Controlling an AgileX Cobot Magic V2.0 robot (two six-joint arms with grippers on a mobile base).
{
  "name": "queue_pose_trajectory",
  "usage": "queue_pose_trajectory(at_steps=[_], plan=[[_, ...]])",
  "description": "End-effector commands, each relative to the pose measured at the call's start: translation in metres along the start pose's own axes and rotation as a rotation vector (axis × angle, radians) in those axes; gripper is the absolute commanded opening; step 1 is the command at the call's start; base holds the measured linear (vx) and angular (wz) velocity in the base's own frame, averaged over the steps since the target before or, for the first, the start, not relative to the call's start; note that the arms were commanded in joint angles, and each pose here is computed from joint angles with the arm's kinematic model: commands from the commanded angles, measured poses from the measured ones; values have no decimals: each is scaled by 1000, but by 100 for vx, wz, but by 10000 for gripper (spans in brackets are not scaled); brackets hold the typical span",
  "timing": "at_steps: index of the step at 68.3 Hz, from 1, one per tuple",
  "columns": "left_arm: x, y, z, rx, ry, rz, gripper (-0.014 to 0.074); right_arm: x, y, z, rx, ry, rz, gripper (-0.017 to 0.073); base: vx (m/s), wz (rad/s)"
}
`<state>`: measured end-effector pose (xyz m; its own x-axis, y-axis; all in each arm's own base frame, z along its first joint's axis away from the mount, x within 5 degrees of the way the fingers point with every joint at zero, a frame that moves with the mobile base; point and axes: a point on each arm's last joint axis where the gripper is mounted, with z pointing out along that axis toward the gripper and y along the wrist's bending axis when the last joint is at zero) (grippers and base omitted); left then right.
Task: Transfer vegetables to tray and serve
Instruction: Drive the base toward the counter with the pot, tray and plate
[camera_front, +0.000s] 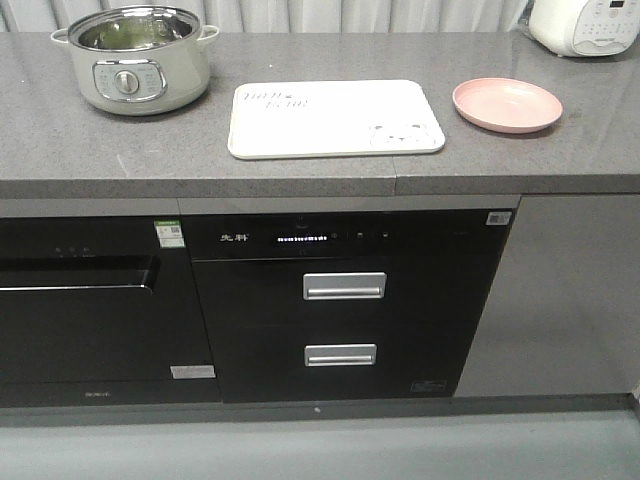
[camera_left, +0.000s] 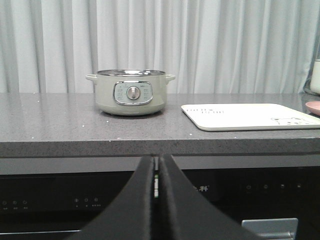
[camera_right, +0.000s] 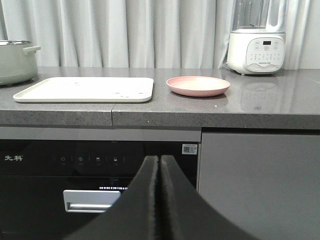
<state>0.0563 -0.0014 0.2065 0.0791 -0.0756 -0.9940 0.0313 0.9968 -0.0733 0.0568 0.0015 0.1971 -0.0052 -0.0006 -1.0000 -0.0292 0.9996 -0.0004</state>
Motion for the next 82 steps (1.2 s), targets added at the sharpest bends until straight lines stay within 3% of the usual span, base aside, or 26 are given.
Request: queue_pose_trajectory(at_steps=[1,82], plan=[[1,0,-1,4,-62,-18,-8,-4,0,0,0,-68,-6,-7,22,1],[1,0,-1,4,-62,-18,-8,-4,0,0,0,-68,-6,-7,20,-1]])
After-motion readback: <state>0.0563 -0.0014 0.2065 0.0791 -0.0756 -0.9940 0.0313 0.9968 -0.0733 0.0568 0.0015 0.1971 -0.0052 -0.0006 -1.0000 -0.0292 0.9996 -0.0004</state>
